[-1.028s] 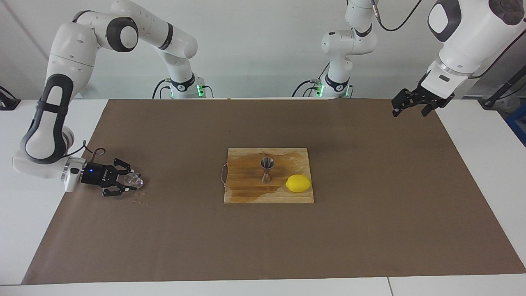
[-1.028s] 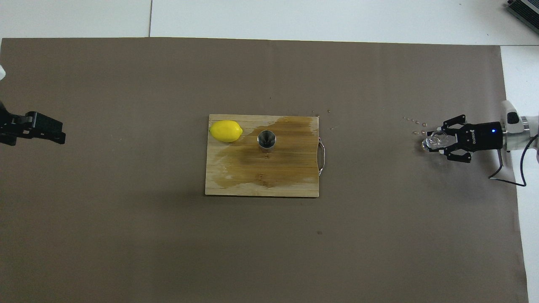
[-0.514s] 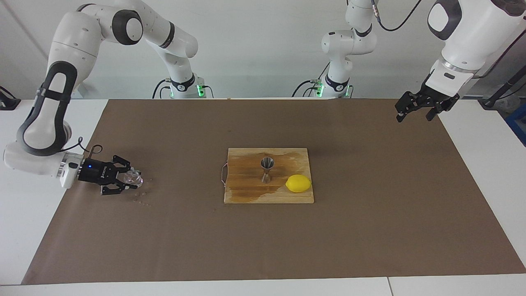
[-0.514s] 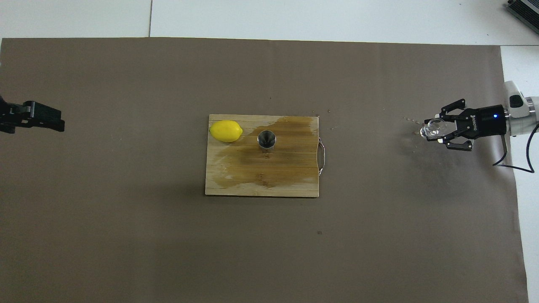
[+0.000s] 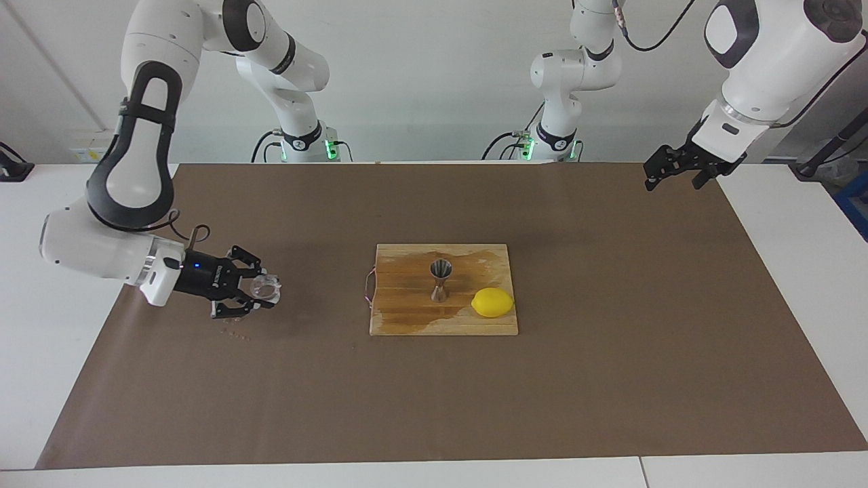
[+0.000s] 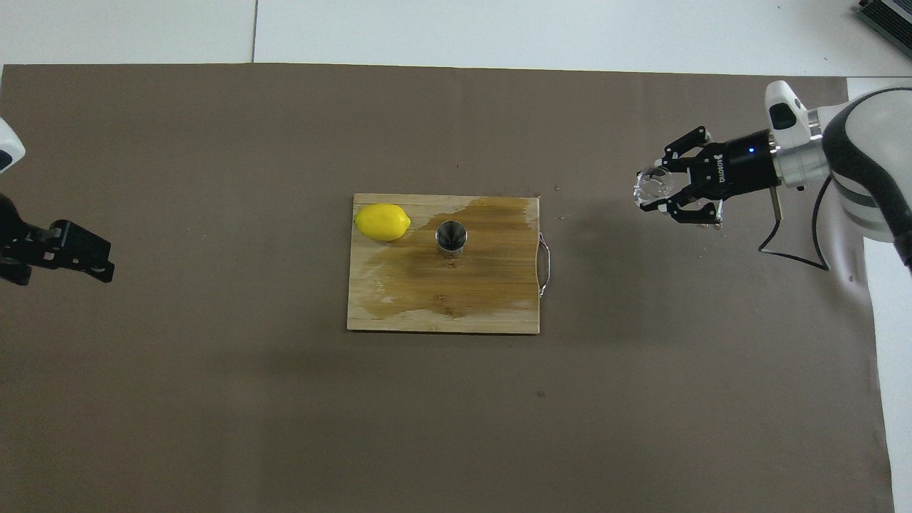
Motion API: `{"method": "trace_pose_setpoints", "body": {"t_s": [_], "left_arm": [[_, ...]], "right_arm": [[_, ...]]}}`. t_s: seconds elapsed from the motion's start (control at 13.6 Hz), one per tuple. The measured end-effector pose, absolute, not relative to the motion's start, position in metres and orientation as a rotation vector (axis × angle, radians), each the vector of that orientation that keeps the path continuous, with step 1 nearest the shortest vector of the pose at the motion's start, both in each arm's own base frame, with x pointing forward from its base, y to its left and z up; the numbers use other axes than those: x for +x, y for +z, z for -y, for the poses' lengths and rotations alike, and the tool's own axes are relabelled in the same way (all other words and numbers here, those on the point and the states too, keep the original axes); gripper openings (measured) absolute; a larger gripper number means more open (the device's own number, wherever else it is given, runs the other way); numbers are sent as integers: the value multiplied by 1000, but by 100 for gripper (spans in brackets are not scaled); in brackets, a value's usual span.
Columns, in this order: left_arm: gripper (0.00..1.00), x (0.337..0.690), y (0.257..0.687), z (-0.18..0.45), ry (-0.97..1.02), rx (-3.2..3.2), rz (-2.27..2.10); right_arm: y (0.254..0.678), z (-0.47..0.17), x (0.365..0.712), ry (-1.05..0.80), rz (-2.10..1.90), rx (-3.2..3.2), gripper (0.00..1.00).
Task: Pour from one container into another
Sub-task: 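Carry the clear glass with the right gripper above the metal cup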
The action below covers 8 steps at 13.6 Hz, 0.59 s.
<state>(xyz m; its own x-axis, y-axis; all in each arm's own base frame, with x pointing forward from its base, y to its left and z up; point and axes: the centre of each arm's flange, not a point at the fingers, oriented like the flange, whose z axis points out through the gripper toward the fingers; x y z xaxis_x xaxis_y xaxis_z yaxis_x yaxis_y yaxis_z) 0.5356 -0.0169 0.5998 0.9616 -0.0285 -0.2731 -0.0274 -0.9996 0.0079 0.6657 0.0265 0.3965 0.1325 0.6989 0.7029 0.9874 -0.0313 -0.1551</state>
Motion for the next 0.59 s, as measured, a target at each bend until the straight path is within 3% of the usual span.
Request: {"method": "trace_pose_setpoints", "body": {"t_s": [0.29,0.59], "left_arm": [[100,530,599,17,-486,3100,44],[100,530,599,17,-487,3100,44]], "right_arm": [[400,-116,665,-528,1743,-1817,48],[399,-162,656,-466,1841,-1786,48]]}}
